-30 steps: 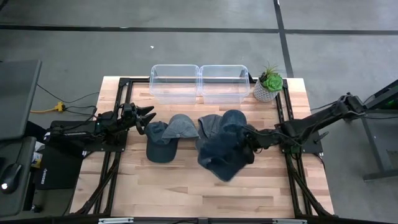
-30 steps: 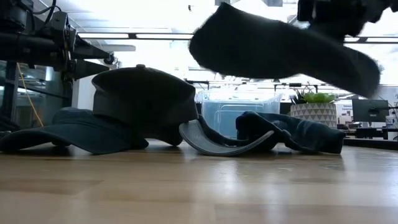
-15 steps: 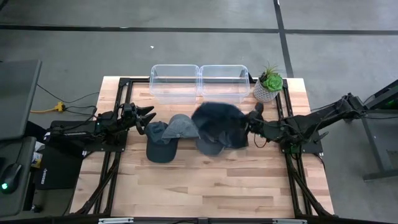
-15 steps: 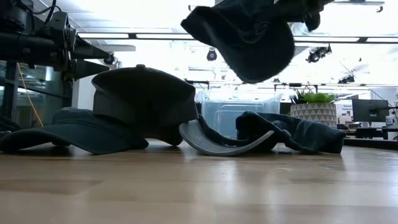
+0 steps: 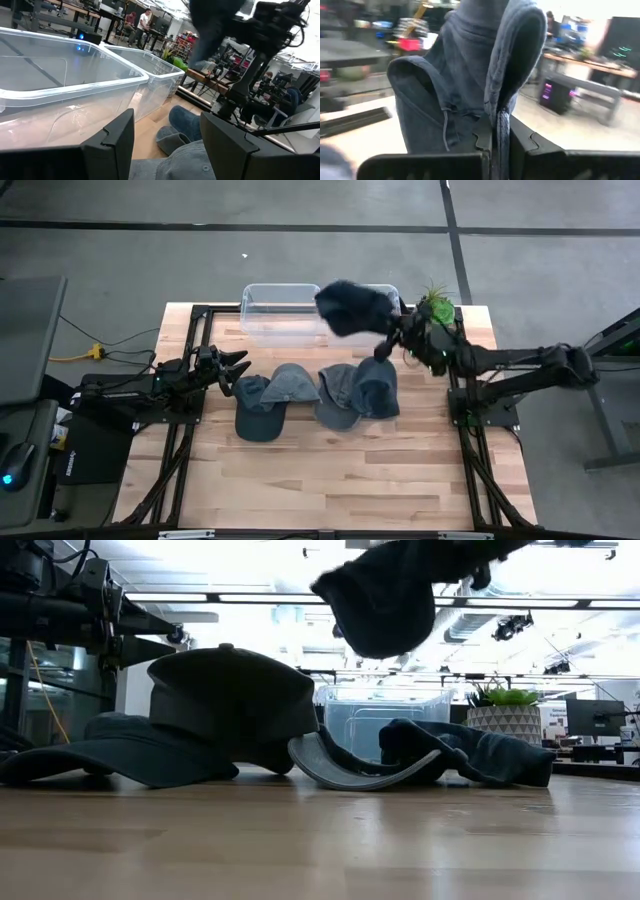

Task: Pick & Place hat
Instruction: Put the bottom blue cap into the right transparent bin

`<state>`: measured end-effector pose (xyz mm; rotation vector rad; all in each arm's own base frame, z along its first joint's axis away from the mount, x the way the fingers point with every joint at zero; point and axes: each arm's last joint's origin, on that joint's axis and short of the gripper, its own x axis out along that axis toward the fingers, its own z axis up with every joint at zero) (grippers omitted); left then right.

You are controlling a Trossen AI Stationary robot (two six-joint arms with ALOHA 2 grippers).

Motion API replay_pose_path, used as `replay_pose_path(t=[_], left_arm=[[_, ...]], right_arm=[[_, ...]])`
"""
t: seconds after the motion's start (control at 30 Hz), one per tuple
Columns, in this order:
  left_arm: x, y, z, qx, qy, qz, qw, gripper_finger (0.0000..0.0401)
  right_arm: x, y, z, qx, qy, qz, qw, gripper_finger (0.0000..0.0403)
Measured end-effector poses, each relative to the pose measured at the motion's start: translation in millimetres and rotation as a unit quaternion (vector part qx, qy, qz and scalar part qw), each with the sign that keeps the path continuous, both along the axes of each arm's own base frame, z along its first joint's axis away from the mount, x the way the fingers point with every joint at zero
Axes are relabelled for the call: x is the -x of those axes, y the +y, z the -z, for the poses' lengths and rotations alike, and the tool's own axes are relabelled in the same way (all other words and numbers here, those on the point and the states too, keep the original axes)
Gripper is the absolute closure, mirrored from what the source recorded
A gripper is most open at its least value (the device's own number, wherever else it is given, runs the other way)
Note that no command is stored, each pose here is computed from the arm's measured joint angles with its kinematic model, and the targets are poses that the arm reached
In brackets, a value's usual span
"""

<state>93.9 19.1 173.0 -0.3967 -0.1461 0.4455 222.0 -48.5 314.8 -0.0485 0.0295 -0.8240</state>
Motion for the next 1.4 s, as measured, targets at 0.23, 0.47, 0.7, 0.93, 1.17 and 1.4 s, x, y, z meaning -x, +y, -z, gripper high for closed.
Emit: replay_pose_path(t=[0.23,0.47,0.7,0.93,1.17,1.4], left_arm=[[0,0,0,0.000,0.000,0.000,1.000,0.0208],[0,0,0,0.000,0.000,0.001,1.000,0.0208],[0,0,0,0.000,0.000,0.000,1.000,0.0208],[0,0,0,0.000,0.000,0.000,1.000,0.0208],[0,0,0,0.000,0.000,0.000,1.000,0.0208],[0,0,0,0.000,0.000,0.000,1.000,0.0208]], right_arm=[[-4,-62,17,-0.051,-0.032,0.039,0.997,0.0388],[-18,-107,51,-0.102,-0.042,0.037,0.993,0.0388],[-21,-126,75,-0.144,-0.035,0.061,0.987,0.0388],[-16,-134,86,-0.174,-0.009,0.074,0.982,0.0386],[-12,-137,91,-0.201,0.004,0.064,0.978,0.0369],[-12,-137,92,-0.202,0.011,0.057,0.978,0.0366]])
